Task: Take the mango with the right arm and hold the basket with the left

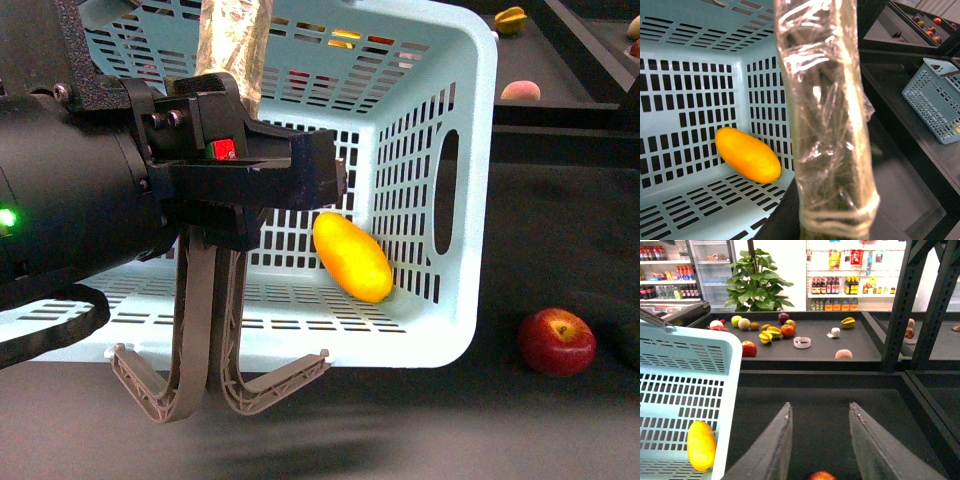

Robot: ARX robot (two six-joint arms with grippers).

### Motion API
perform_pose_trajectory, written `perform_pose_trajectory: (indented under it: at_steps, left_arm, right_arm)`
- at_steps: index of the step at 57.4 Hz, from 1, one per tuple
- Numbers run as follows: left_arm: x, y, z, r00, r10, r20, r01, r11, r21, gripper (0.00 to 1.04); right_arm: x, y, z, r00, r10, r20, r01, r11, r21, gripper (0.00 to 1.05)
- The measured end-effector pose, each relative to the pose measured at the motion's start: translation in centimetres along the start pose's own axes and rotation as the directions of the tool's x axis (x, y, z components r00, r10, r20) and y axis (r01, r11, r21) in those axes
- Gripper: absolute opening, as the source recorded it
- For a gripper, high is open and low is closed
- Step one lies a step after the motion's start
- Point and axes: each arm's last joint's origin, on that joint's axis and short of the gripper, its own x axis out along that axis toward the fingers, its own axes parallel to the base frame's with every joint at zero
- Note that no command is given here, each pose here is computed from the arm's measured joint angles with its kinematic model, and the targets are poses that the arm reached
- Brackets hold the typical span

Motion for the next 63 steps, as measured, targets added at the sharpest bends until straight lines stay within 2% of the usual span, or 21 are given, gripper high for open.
perform_pose_trajectory:
  at_steps: [11,14,18,23,29,35,36,39,44,50,56,63]
  left_arm:
    - [0.0,0.0,0.0,1.0,0.006,0.001,-0.006,1.0,0.0,0.08]
    - [0.2,-0.1,-0.1,0.989,0.146,0.008,-0.146,0.989,-0.006,0.08]
    - [0.3,0.3,0.2,0.947,0.318,0.048,-0.313,0.946,-0.086,0.08]
    - [0.4,1.1,0.9,0.906,0.416,0.074,-0.397,0.899,-0.186,0.08]
    - [0.7,2.9,2.5,0.836,0.539,0.099,-0.487,0.814,-0.317,0.08]
    - [0.6,5.2,3.5,0.76,0.646,0.077,-0.546,0.698,-0.463,0.08]
    - [0.6,6.1,3.5,0.731,0.68,0.051,-0.565,0.646,-0.513,0.08]
    - [0.6,7.3,3.3,0.703,0.712,0.009,-0.575,0.574,-0.583,0.08]
    - [0.6,9.0,2.5,0.673,0.738,-0.052,-0.561,0.463,-0.686,0.08]
    - [0.6,10.4,1.9,0.658,0.748,-0.085,-0.492,0.341,-0.801,0.08]
    - [0.6,11.5,2.4,0.646,0.761,-0.062,-0.422,0.289,-0.859,0.08]
    - [0.3,13.3,2.5,0.595,0.803,-0.033,-0.357,0.227,-0.906,0.08]
  right_arm:
    - [0.0,0.0,0.0,1.0,0.0,0.0,0.0,1.0,0.0,0.76]
    - [0.0,0.0,0.0,1.0,0.0,0.0,0.0,1.0,0.0,0.85]
    - [0.0,0.0,0.0,1.0,0.001,0.0,-0.001,1.0,0.0,0.98]
    - [0.0,0.0,0.0,1.0,0.0,0.0,0.0,1.0,0.0,0.96]
    - [0.0,0.0,0.0,1.0,0.0,0.0,0.0,1.0,0.0,0.97]
    - [0.0,0.0,0.0,1.0,0.0,0.001,0.0,1.0,0.0,0.97]
    - [0.0,0.0,0.0,1.0,0.0,0.001,0.0,1.0,0.0,0.97]
    - [0.0,0.0,0.0,1.0,0.001,0.001,-0.001,1.0,0.0,0.97]
    - [0.0,0.0,0.0,1.0,0.0,0.001,0.0,1.0,0.0,0.97]
    - [0.0,0.0,0.0,1.0,0.0,0.001,0.0,1.0,0.0,0.97]
    - [0.0,0.0,0.0,1.0,0.0,0.001,0.0,1.0,0.0,0.97]
    - [0.0,0.0,0.0,1.0,0.0,0.001,0.0,1.0,0.0,0.97]
